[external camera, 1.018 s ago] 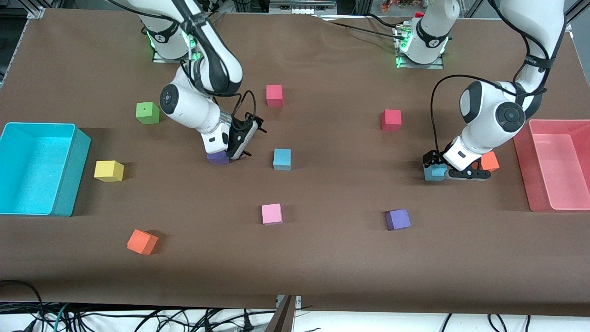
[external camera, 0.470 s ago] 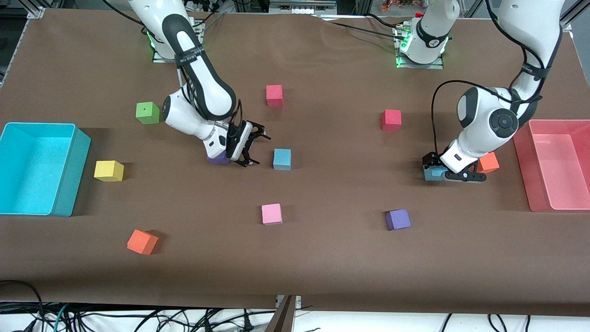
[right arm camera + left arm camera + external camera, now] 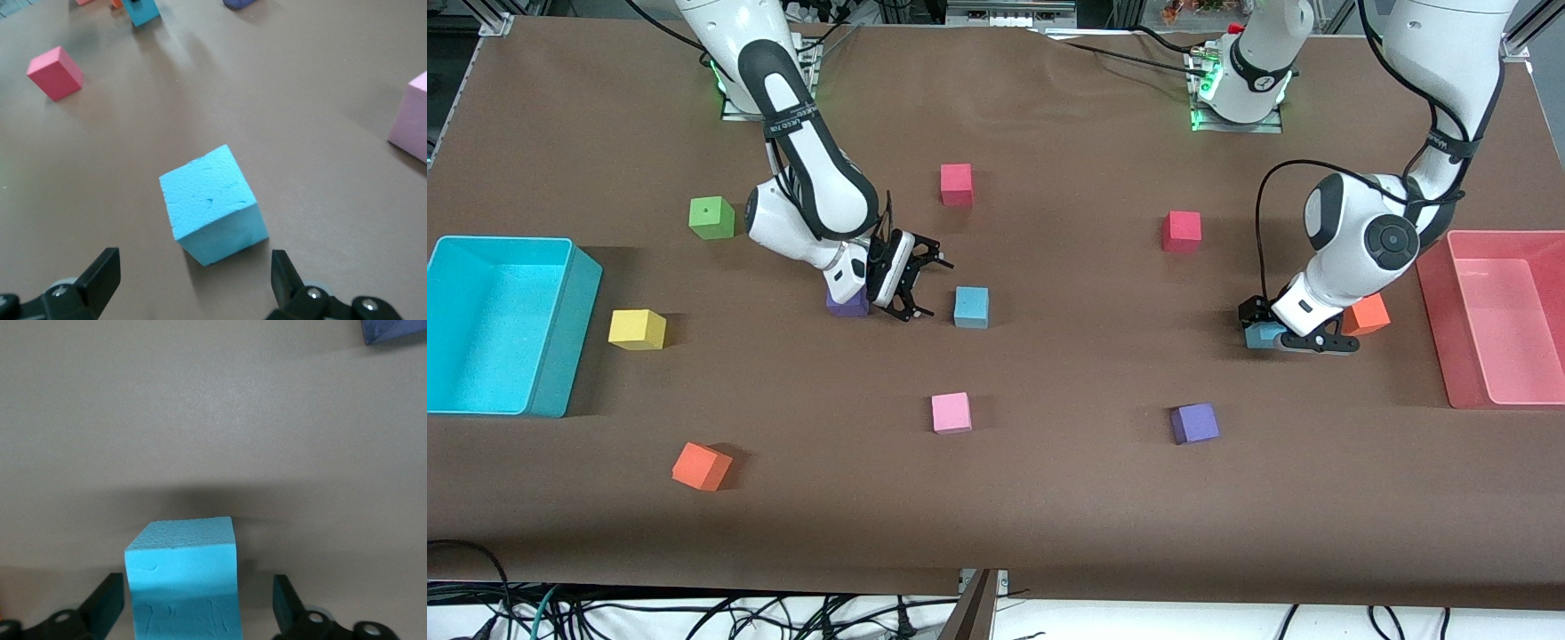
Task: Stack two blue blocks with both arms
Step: 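Carry the held blue block with the left gripper above the placed block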
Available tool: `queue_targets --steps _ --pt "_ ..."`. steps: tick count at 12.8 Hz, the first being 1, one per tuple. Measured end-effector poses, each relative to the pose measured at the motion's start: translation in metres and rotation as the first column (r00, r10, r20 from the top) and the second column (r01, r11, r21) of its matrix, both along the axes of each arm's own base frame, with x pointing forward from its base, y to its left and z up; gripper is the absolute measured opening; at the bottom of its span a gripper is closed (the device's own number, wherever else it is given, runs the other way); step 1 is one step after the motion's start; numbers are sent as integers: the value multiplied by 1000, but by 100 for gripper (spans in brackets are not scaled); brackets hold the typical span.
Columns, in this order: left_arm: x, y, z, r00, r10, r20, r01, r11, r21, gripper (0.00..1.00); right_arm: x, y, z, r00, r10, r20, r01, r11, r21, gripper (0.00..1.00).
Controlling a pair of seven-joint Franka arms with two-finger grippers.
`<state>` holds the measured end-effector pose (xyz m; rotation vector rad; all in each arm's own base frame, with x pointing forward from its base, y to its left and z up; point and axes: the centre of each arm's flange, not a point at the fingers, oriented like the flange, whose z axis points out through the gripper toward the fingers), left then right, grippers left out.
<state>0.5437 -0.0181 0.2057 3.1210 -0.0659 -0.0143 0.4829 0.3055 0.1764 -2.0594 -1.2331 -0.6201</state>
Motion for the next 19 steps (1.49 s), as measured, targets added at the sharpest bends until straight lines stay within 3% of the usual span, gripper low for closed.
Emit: queue_targets --steps 1,4,5,10,14,16,19 --pt "0 2 -1 1000 3 -1 -3 1000 1 94 0 -2 -4 1000 14 -6 -13 1000 17 100" --pt "0 6 0 1000 10 1 -10 1000 4 59 2 -11 -15 999 32 -4 -32 999 30 100" --pt "2 7 4 1000 11 9 -11 1000 4 55 2 -11 -17 1000 28 1 -28 999 35 100" --pt "22 -5 86 998 -4 70 3 1000 14 55 -1 -12 -28 1000 15 26 -17 998 55 100" --pt "39 -96 183 999 49 5 -49 999 15 51 -1 -12 -28 1000 16 27 -17 998 56 100" --pt "31 -158 206 994 105 -1 -105 994 9 51 -2 -12 -28 999 17 28 -18 998 56 100" --pt "8 -244 199 978 208 -19 -208 978 4 51 -2 -12 -28 999 18 28 -19 998 56 100"
